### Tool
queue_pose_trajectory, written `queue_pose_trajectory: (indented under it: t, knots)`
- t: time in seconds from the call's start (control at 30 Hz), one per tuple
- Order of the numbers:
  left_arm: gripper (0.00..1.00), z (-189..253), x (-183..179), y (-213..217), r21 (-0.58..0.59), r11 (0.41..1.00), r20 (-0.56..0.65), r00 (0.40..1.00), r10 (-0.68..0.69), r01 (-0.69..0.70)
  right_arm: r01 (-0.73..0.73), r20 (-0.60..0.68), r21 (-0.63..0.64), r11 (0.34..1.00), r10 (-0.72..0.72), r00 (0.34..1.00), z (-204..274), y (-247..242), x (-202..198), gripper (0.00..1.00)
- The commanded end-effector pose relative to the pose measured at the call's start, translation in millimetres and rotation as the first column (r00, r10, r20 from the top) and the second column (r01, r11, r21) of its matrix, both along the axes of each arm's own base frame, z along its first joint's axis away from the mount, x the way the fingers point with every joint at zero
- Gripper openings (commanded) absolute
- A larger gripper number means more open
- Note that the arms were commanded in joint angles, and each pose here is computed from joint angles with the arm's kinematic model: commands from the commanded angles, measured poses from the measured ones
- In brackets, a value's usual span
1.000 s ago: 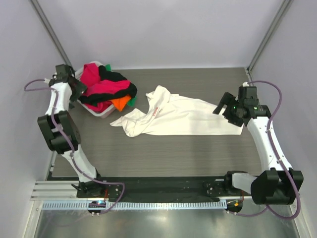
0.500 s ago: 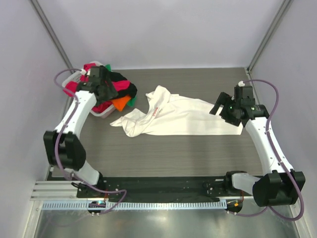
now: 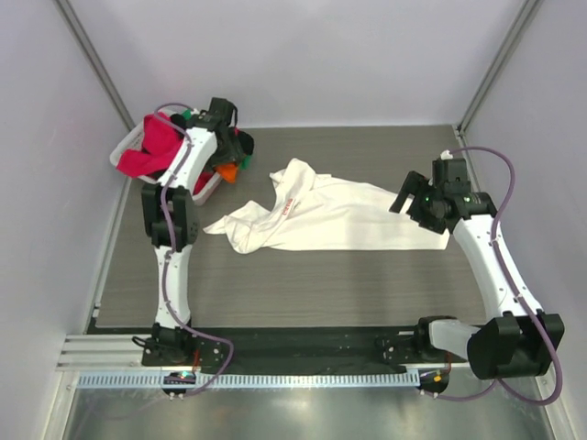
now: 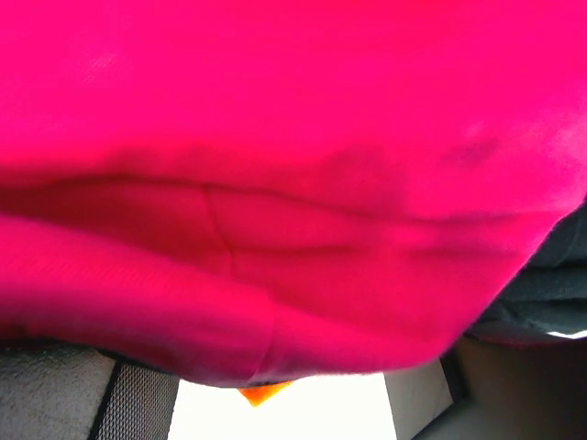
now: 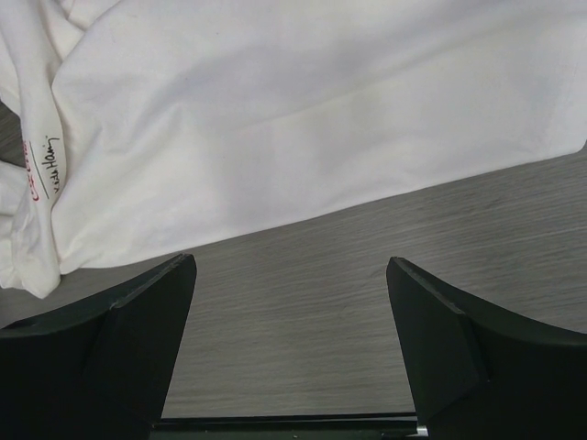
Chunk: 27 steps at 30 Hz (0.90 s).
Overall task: Fold and stack the t-shirts
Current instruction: Flatten the tshirt out
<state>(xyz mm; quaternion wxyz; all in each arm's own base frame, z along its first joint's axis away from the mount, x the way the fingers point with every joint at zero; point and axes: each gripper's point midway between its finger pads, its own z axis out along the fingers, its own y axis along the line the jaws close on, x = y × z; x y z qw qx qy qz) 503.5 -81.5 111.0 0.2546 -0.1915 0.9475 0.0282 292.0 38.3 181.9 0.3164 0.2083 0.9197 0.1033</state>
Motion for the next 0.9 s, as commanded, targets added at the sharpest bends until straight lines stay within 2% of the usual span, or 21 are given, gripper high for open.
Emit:
queue_pose_trajectory:
  t: [0.0,0.1,0.17,0.2,0.23,0.27,0.3,0.33,0.37,0.4,0.43,0.5,0.53,0.63,0.67,0.73,0.77,0.8,0.87]
  knots:
    - [0.75,-7,26,26,0.046,0.997,-0.009,0.998,0.066,-0.066,0.001,0.000,-0.026,1.000,-0.001,1.000,-1,-3,6,0.92]
    - [0.77,-20,48,46,0.030,0.992,-0.005,0.993,0.121,-0.121,-0.002,-0.015,-0.028,1.000,0.001,1.000,-8,-3,8,0.91]
    - [0.78,-6,71,72,-0.019,0.981,0.075,0.979,0.192,-0.191,-0.009,-0.029,-0.030,1.000,0.008,1.000,-14,0,10,0.91]
    - [0.83,-5,77,93,-0.057,0.970,0.094,0.966,0.240,-0.235,-0.011,-0.035,-0.030,0.999,0.010,0.999,-16,0,10,0.91]
    - [0.86,-7,81,92,-0.092,0.967,0.099,0.964,0.245,-0.236,-0.020,-0.037,-0.030,0.999,0.019,0.999,-17,3,10,0.91]
    - [0.92,2,95,113,-0.144,0.950,0.162,0.940,0.300,-0.278,-0.026,-0.037,-0.030,0.999,0.025,0.999,-19,5,12,0.91]
    - [0.93,15,101,125,-0.195,0.940,0.195,0.928,0.317,-0.280,-0.032,-0.037,-0.030,0.999,0.031,0.999,-20,7,13,0.91]
    - [0.94,29,108,132,-0.215,0.935,0.239,0.913,0.331,-0.283,-0.047,-0.032,-0.031,0.998,0.046,0.998,-20,11,14,0.92]
    - [1.00,46,112,136,-0.228,0.933,0.280,0.899,0.337,-0.279,-0.063,-0.030,-0.036,0.997,0.062,0.998,-20,14,17,0.92]
    - [1.00,67,120,137,-0.234,0.939,0.347,0.880,0.323,-0.252,-0.048,-0.026,-0.064,0.997,0.047,0.999,-19,10,19,0.93]
    - [1.00,107,119,133,-0.250,0.944,0.416,0.857,0.306,-0.215,-0.052,-0.027,-0.068,0.996,0.050,0.998,-19,11,20,0.93]
    - [1.00,141,116,121,-0.281,0.946,0.476,0.833,0.282,-0.159,-0.045,-0.020,-0.072,0.996,0.044,0.999,-15,13,25,0.93]
    - [0.99,183,103,114,-0.301,0.946,0.527,0.806,0.270,-0.121,-0.043,-0.018,-0.074,0.996,0.041,0.999,-15,14,25,0.93]
    - [1.00,199,74,99,-0.309,0.944,0.509,0.819,0.265,-0.113,-0.010,-0.010,-0.082,0.997,0.009,1.000,-12,10,27,0.93]
    - [1.00,210,52,95,-0.311,0.944,0.505,0.822,0.264,-0.111,-0.010,-0.014,-0.088,0.996,0.009,1.000,-13,9,27,0.94]
    - [1.00,205,27,89,-0.311,0.942,0.463,0.846,0.264,-0.125,0.002,-0.026,-0.102,0.995,-0.005,1.000,-14,6,25,0.93]
    - [1.00,227,6,87,-0.306,0.945,0.492,0.831,0.262,-0.116,0.005,-0.043,-0.107,0.994,-0.009,0.999,-17,4,21,0.93]
    - [1.00,200,-7,78,-0.294,0.948,0.428,0.871,0.243,-0.120,0.014,-0.048,-0.112,0.994,-0.020,0.999,-18,3,19,0.94]
    - [1.00,205,-34,53,-0.256,0.965,0.439,0.883,0.167,-0.055,0.054,-0.065,-0.155,0.987,-0.064,0.996,-23,-8,13,0.95]
